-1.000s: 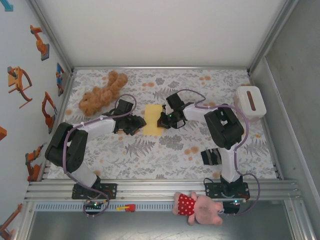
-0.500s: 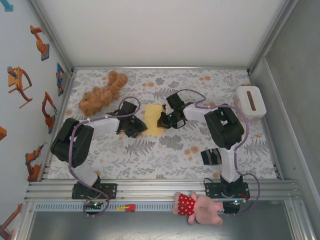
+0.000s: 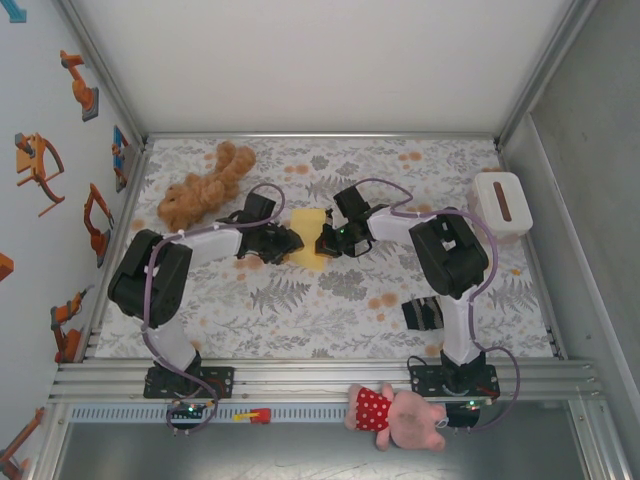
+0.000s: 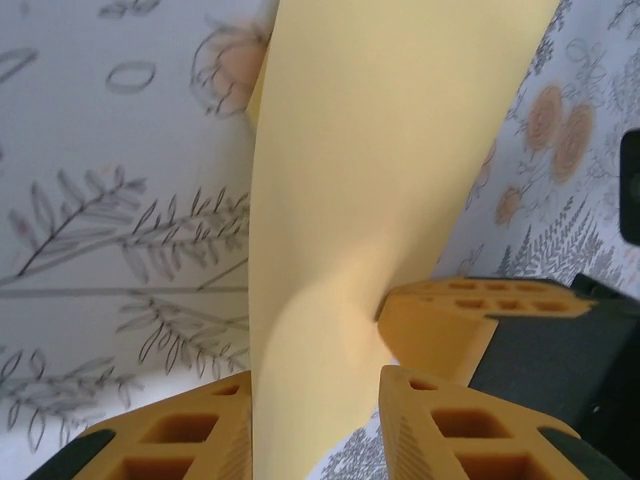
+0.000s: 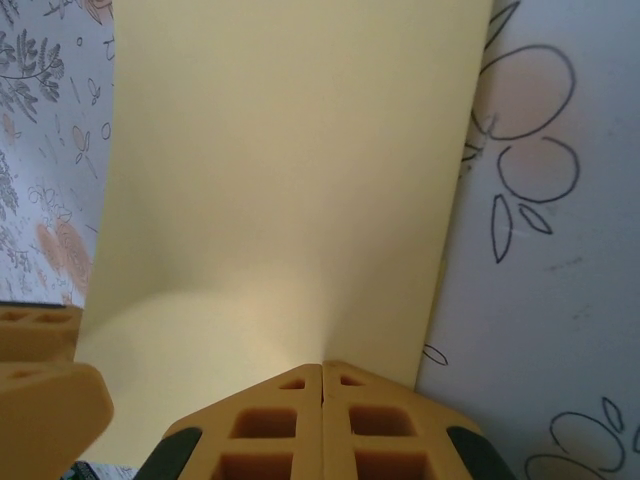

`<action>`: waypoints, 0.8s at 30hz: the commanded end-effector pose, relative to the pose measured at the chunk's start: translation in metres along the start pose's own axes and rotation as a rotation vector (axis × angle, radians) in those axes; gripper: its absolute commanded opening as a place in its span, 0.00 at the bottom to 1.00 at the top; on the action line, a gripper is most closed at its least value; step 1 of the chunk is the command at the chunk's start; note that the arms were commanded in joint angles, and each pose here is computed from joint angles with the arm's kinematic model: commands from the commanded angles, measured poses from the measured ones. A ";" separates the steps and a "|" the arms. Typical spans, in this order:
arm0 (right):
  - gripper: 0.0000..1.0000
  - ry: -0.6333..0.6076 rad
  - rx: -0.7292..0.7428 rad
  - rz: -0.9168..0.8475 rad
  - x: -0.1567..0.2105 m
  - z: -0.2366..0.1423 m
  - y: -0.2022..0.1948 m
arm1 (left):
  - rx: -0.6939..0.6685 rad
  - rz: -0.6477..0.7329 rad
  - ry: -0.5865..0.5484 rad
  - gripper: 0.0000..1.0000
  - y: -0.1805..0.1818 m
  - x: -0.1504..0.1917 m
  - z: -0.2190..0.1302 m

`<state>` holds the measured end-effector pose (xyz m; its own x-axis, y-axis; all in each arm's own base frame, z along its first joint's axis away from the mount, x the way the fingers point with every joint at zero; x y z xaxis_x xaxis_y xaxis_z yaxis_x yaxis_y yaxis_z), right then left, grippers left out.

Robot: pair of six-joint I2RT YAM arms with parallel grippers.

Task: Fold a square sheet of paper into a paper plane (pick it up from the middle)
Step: Third fold the triangle at the center of the table.

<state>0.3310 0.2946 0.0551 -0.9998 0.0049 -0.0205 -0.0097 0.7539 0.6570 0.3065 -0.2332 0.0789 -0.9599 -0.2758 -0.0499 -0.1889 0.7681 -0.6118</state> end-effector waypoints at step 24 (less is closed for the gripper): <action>0.02 -0.020 0.072 0.004 0.003 -0.007 -0.024 | 0.032 0.032 0.027 0.07 -0.001 -0.030 0.021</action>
<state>0.3316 0.2917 0.0545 -0.9997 0.0012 -0.0250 -0.0161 0.7354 0.6775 0.3351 -0.2355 0.0592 -0.9663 -0.2543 -0.0403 -0.1756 0.7655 -0.6190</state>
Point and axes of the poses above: each hand's point on the last joint's axis, 136 mm out from that joint toward the fingers, its own z axis out along the fingers, its own y axis along the line the jaws close on, x = y × z, the point moved 5 cm from there along -z, back along the fingers, and after that the axes turned 3 degrees about z, right-handed, at the moved point
